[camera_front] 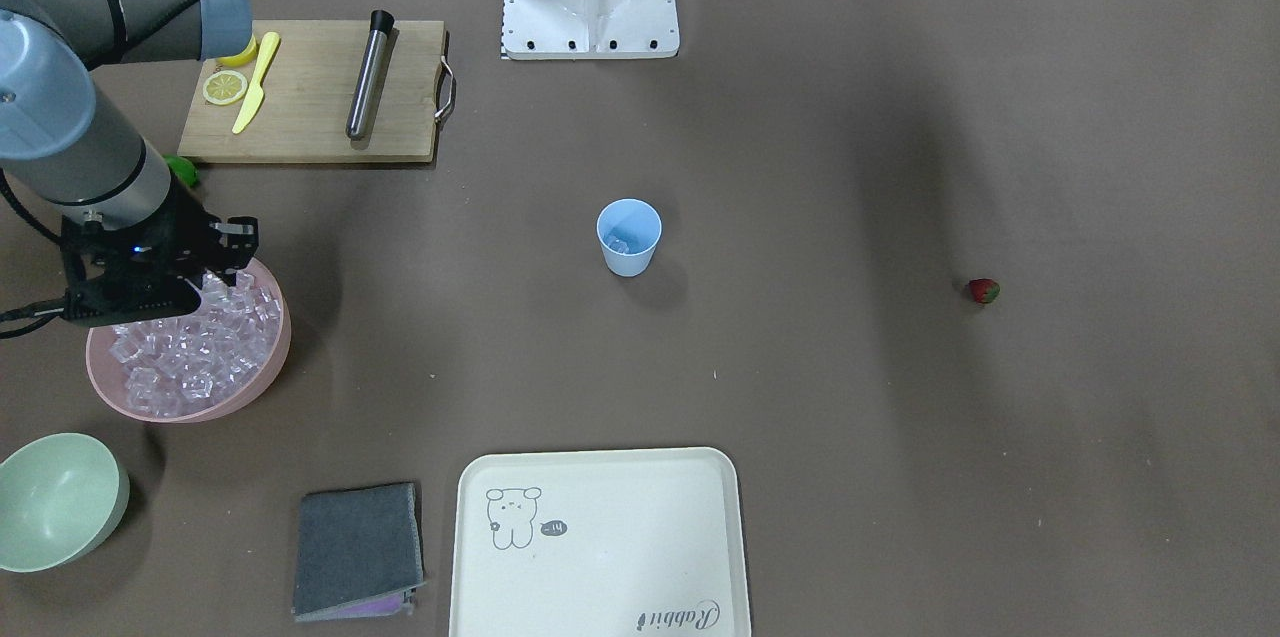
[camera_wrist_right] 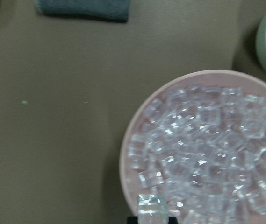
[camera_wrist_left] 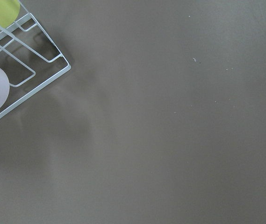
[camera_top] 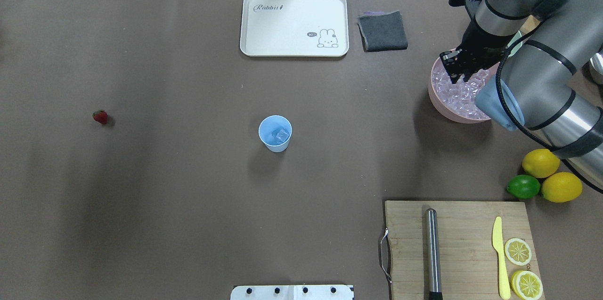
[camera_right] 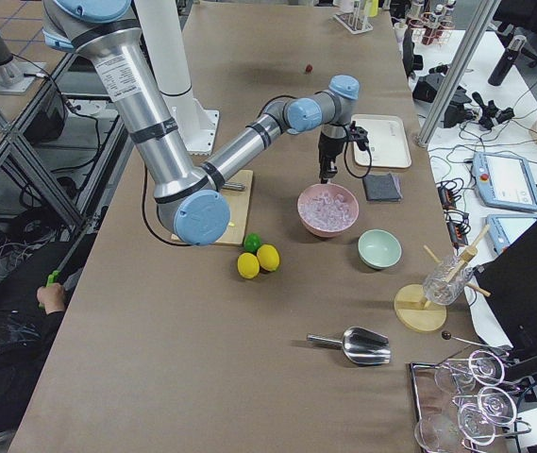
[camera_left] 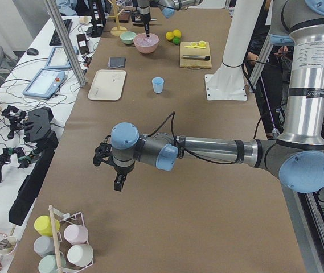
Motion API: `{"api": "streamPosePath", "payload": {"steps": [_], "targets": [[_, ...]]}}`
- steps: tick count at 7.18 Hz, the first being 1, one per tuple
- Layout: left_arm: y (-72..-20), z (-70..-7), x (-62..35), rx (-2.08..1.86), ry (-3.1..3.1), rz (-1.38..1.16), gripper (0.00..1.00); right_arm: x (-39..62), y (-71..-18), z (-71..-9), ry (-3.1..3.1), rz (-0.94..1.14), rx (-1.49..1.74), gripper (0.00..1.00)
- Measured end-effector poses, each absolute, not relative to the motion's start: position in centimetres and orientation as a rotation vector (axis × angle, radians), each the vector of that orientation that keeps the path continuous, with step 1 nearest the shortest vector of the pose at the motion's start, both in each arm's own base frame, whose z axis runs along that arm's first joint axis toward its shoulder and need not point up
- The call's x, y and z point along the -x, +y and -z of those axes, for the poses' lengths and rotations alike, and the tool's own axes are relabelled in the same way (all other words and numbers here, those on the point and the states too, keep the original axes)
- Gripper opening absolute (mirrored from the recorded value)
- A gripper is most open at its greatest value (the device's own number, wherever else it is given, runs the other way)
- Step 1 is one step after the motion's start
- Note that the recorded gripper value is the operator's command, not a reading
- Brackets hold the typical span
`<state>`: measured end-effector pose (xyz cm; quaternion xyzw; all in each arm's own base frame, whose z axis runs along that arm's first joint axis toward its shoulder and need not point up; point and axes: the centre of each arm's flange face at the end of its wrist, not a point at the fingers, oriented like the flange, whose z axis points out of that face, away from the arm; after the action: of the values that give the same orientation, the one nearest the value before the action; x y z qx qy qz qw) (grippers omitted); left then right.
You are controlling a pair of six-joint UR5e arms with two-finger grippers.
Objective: Put ice and strawberries in cup
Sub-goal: 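Carry the ice cube with the right gripper over the blue cup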
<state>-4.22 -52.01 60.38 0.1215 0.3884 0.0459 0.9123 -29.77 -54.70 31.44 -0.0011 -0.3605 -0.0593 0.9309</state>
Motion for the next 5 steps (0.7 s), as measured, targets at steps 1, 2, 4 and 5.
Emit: {"api": "streamPosePath", "payload": {"steps": [1, 2, 4, 5], "targets": [[-52.0, -60.5, 4.2, -0.249, 0.8, -0.094, 0.98, 32.7, -52.9, -27.5, -0.839, 0.048, 0.03, 0.0], [-52.0, -60.6, 4.2, -0.246, 0.8, -0.093, 0.98, 36.4, -51.0, -24.2, -0.927, -0.021, 0.059, 0.0], [-51.9, -61.3, 4.2, -0.246, 0.8, -0.093, 0.98, 43.8, -46.9, -18.8, -1.049, -0.125, 0.107, 0.0], [-52.0, -62.3, 4.2, -0.253, 0.8, -0.095, 0.98, 46.6, -45.5, -17.0, -1.065, -0.15, 0.108, 0.0]]}}
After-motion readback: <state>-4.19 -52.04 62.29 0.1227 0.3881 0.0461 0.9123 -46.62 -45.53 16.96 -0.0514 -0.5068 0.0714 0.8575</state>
